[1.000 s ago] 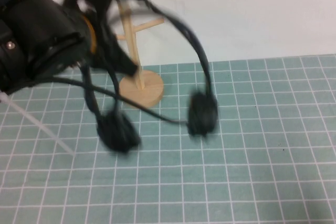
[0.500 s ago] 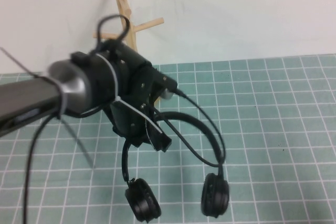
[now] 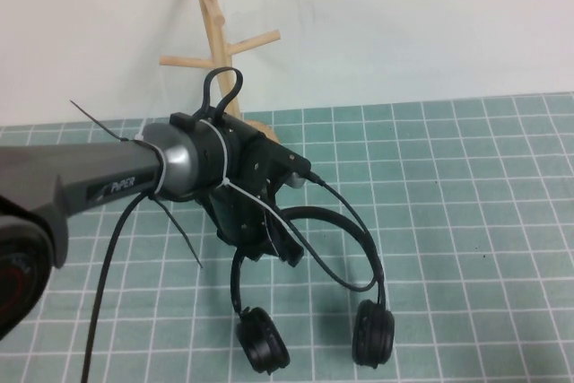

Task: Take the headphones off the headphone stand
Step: Place the headphones on the table

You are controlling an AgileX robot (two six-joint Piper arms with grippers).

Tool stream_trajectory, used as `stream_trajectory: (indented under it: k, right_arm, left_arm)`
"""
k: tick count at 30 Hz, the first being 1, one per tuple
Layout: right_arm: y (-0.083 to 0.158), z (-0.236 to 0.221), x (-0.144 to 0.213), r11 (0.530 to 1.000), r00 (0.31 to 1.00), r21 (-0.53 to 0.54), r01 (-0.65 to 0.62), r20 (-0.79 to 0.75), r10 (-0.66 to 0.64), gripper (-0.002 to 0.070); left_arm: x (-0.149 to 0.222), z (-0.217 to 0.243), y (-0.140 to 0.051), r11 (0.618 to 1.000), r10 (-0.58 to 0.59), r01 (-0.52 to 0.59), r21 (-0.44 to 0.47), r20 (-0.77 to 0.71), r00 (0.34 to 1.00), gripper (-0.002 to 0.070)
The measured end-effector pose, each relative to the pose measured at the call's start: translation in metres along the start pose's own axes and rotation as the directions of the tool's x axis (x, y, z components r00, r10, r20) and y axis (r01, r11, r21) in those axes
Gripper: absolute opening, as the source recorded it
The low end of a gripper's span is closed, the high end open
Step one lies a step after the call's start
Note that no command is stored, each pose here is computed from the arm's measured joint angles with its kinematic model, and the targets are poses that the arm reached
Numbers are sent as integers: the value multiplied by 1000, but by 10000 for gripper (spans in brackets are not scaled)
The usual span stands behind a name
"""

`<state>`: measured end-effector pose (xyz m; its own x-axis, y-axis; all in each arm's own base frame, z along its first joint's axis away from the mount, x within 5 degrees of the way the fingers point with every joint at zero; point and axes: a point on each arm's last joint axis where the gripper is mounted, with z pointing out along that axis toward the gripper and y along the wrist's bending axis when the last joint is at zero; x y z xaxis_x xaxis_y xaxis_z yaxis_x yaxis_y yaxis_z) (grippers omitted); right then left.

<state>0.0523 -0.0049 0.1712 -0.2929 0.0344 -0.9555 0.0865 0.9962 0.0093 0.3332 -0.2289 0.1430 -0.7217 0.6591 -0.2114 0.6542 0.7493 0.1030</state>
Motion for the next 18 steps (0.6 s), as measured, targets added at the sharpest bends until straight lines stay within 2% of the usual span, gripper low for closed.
stream_trajectory:
  k: [3,9,12,15,16,18]
  right_arm:
    - [0,0,0,1000,1000,0,0,0,0,-8]
    - [0,0,0,1000,1000,0,0,0,0,-8]
    - [0,0,0,1000,1000,0,0,0,0,-8]
    - [0,0,0,1000,1000,0,0,0,0,-8]
    - [0,0,0,1000,1000,0,0,0,0,-8]
    - [0,0,0,1000,1000,0,0,0,0,-8]
  left_arm:
    - [0,3,0,1000,22,-22,1,-5,1000,86]
    - [-2,-3,0,1000,26,-26,1,16,1000,335]
    - [-4,-27,2,1000,24,-23,-6,56,998,395]
    - [-3,-70,-2,999,44,-42,-25,118,992,396]
    - [-1,-83,-4,998,52,-48,-29,138,989,373]
    - [7,-118,-9,997,67,-61,-37,192,979,257]
